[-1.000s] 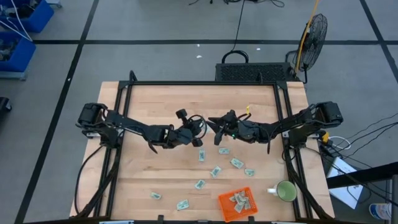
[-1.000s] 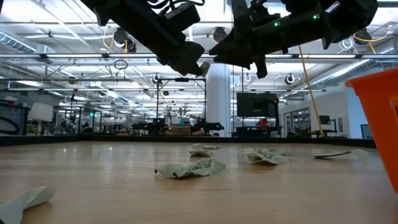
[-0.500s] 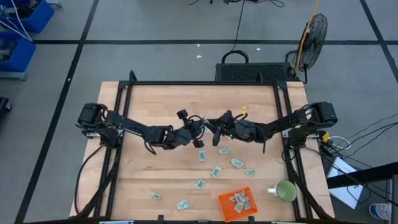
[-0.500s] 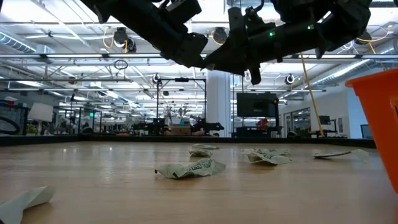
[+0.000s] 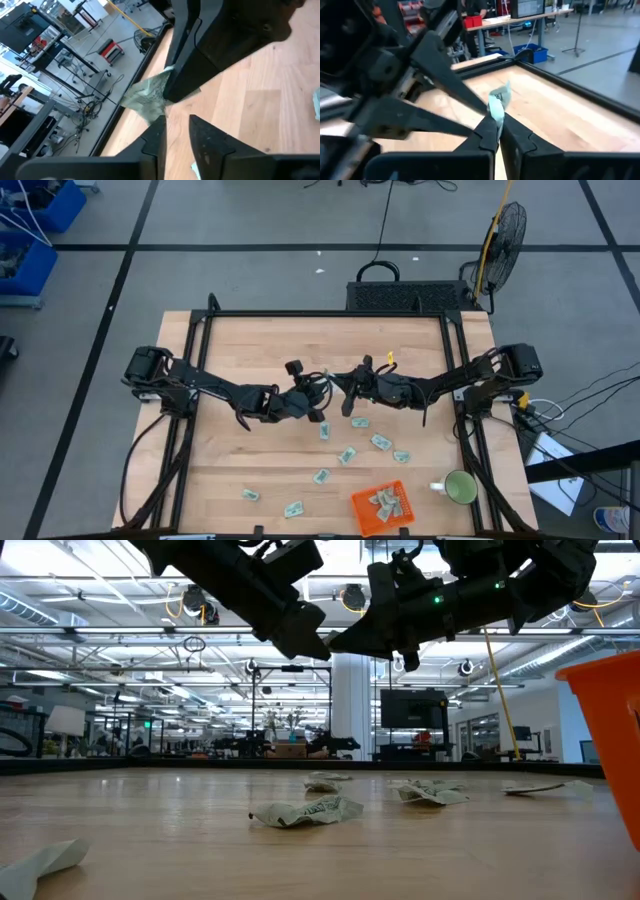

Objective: Pick and place Stevia / Truvia into bins
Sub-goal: Put the stevia packet into the orange bin

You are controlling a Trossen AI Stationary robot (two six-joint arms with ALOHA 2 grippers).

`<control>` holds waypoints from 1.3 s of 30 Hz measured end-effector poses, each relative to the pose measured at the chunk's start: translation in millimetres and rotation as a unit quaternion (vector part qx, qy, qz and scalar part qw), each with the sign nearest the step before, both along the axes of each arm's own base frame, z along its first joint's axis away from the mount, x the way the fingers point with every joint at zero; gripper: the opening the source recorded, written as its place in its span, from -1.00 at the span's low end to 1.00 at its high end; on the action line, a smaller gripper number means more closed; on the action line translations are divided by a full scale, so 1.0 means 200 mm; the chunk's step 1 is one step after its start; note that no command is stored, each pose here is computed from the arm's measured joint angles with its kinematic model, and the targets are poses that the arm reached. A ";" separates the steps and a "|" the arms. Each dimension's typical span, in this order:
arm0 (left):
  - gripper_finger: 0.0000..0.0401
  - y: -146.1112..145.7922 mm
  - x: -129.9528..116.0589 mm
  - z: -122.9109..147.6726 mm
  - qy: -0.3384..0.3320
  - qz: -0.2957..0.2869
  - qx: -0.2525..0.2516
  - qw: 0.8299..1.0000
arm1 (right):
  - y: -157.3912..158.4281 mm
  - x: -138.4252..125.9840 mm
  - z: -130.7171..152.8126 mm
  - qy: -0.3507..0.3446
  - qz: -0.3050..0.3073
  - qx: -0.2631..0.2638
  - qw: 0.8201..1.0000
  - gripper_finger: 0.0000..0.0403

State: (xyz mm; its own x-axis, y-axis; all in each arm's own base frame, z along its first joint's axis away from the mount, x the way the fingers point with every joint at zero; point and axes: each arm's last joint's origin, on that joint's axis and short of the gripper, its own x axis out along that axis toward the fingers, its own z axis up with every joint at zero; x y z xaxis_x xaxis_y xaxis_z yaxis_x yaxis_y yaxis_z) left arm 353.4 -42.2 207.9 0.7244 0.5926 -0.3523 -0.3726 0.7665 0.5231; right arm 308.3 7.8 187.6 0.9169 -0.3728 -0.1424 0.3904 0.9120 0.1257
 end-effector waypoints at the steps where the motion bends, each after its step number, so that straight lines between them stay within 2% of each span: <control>1: -0.51 0.00 0.00 0.00 0.003 -0.001 0.000 1.000 | 0.01 0.00 0.00 0.009 0.005 -0.015 1.000 -0.98; 4: -0.40 -0.03 -0.01 -0.01 0.014 -0.006 0.002 1.000 | 0.06 -0.03 0.02 0.036 0.028 -0.046 0.998 -0.99; 6: -0.33 -0.05 -0.03 -0.02 0.025 -0.011 -0.001 1.000 | 0.12 -0.06 0.05 0.059 0.049 -0.046 0.996 -0.99; 8: -0.27 -0.08 -0.05 -0.01 0.030 -0.017 -0.024 0.999 | 0.19 -0.12 0.07 0.098 0.090 -0.028 0.991 -0.99; 10: -0.24 -0.10 -0.09 0.01 0.029 -0.028 -0.071 0.997 | 0.28 -0.18 0.10 0.142 0.173 0.000 0.975 -0.99; 13: -0.23 -0.12 -0.13 0.05 0.020 -0.054 -0.152 0.987 | 0.45 -0.26 0.12 0.178 0.264 0.070 0.945 -0.99; 15: -0.23 -0.13 -0.16 0.09 0.019 -0.073 -0.190 0.979 | 0.55 -0.31 0.11 0.199 0.299 0.106 0.927 -0.99; 18: -0.23 -0.16 -0.21 0.15 0.021 -0.109 -0.236 0.965 | 0.69 -0.37 0.08 0.227 0.320 0.150 0.907 -0.99; 20: -0.23 -0.19 -0.23 0.18 0.026 -0.150 -0.269 0.951 | 0.77 -0.42 0.04 0.255 0.331 0.166 0.893 -0.99; 22: -0.23 -0.24 -0.26 0.19 0.059 -0.212 -0.291 0.931 | 0.85 -0.45 -0.01 0.273 0.345 0.168 0.882 -0.99; 25: -0.23 -0.35 -0.31 0.19 0.099 -0.284 -0.335 0.893 | 0.94 -0.50 -0.10 0.309 0.362 0.149 0.866 -1.00; 26: -0.23 -0.38 -0.33 0.18 0.110 -0.288 -0.358 0.881 | 0.97 -0.50 -0.14 0.316 0.367 0.144 0.863 -0.99; 29: -0.23 -0.47 -0.39 0.16 0.137 -0.250 -0.414 0.864 | 1.00 -0.51 -0.19 0.323 0.364 0.122 0.865 -0.95; 33: -0.23 -0.55 -0.47 0.13 0.166 -0.192 -0.445 0.859 | 0.99 -0.51 -0.23 0.341 0.349 0.095 0.868 -0.80; 39: -0.23 -0.61 -0.55 0.06 0.229 -0.117 -0.492 0.831 | 0.97 -0.49 -0.17 0.306 0.356 0.097 0.878 -0.56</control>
